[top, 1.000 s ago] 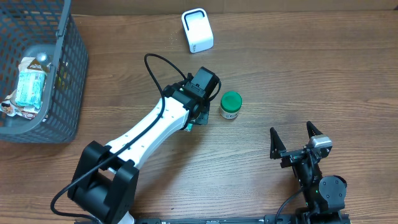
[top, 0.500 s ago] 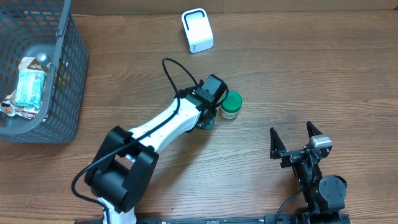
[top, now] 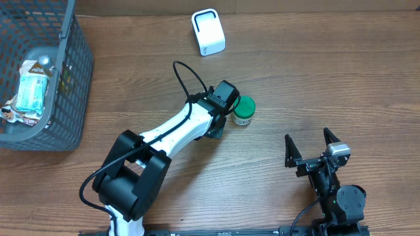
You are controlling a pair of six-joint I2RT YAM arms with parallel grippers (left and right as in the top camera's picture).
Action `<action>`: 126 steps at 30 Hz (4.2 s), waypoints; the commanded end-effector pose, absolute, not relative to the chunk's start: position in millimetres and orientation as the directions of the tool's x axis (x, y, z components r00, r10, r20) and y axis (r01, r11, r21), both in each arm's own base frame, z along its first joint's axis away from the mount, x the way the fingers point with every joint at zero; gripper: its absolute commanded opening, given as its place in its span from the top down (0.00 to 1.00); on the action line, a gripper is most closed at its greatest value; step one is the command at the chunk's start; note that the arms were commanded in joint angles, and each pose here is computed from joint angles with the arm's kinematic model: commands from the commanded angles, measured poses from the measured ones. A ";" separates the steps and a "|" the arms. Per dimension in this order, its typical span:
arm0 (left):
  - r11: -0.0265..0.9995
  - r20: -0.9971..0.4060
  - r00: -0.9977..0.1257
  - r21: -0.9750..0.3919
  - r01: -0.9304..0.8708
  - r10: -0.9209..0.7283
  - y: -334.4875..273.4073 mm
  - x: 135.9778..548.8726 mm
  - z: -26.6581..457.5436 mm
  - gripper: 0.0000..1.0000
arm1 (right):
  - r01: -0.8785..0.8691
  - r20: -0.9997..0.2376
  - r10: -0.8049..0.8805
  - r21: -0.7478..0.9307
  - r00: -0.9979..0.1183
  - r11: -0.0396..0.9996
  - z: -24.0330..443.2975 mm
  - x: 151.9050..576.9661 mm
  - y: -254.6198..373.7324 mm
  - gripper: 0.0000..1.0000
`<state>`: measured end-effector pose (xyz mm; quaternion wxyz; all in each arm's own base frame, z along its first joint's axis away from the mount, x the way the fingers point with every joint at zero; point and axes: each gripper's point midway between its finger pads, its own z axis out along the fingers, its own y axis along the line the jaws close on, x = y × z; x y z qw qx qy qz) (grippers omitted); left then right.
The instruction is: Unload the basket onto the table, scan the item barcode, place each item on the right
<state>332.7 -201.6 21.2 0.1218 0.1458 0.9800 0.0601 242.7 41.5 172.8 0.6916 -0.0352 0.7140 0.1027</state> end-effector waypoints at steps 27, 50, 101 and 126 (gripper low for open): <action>0.942 -0.258 -0.914 0.211 0.262 0.312 -198.6 350.4 32.0 0.62 | -0.184 -0.995 0.091 0.096 -0.038 0.978 170.5 243.1 40.4 0.00; 0.930 -0.171 -0.932 0.249 0.272 0.319 -191.6 344.5 -9.9 0.73 | -0.184 -0.995 0.091 0.096 -0.038 0.978 170.5 243.1 40.4 0.00; 0.658 -0.130 -0.987 -0.737 0.157 0.090 -230.1 360.9 135.4 0.95 | -0.184 -0.995 0.091 0.096 -0.038 0.978 170.5 243.1 40.4 0.00; 0.500 -0.013 -0.991 -0.864 -0.056 -0.134 -226.5 351.3 59.2 0.96 | -0.184 -0.995 0.091 0.096 -0.038 0.978 170.5 243.1 40.4 0.00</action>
